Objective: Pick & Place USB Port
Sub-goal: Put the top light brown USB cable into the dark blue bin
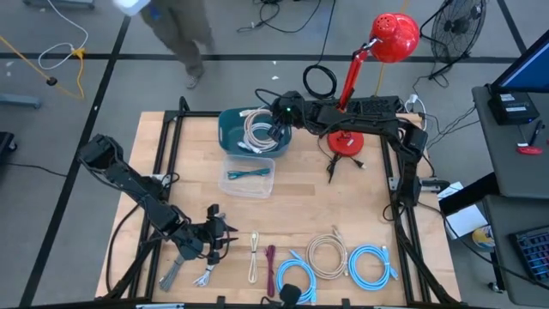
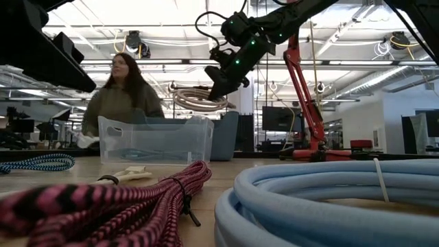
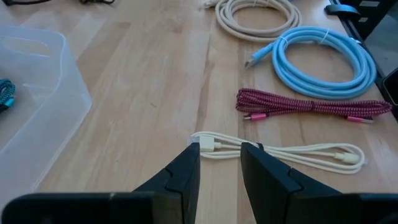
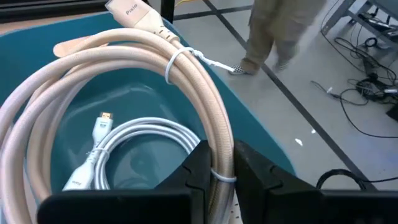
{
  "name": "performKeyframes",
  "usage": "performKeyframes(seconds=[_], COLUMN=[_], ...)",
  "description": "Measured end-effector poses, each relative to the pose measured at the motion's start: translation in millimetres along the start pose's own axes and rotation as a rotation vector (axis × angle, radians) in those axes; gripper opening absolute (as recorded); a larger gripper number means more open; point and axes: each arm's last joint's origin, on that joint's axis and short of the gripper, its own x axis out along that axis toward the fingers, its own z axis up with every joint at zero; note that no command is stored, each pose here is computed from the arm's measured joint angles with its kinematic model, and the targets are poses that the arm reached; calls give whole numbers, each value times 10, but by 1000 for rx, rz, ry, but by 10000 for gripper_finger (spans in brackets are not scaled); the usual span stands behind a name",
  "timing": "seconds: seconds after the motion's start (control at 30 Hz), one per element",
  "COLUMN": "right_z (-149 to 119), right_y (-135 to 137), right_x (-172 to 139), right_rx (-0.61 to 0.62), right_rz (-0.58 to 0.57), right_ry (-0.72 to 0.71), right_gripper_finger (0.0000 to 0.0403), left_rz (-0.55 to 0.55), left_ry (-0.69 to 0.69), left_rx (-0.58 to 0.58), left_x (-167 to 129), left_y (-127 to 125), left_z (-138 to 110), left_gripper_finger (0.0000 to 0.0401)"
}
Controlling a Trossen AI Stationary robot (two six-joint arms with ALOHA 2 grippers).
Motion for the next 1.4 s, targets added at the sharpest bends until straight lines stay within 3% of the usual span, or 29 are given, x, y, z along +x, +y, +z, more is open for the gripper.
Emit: performKeyframes(seconds=[0.33,1.4], right_z=[-206,-565], right_y=[32,-39], right_x=[280,642], right_rx=[-11,-37], right_rz=[79,25], right_ry=[60,197], right_gripper_finger=[35,35], left_rz=[0,0], left_ry=[0,0], left_rx=[3,5], left_x=[1,1], left_y=[1,1], left_z=[1,0], left_gripper_finger=[120,120])
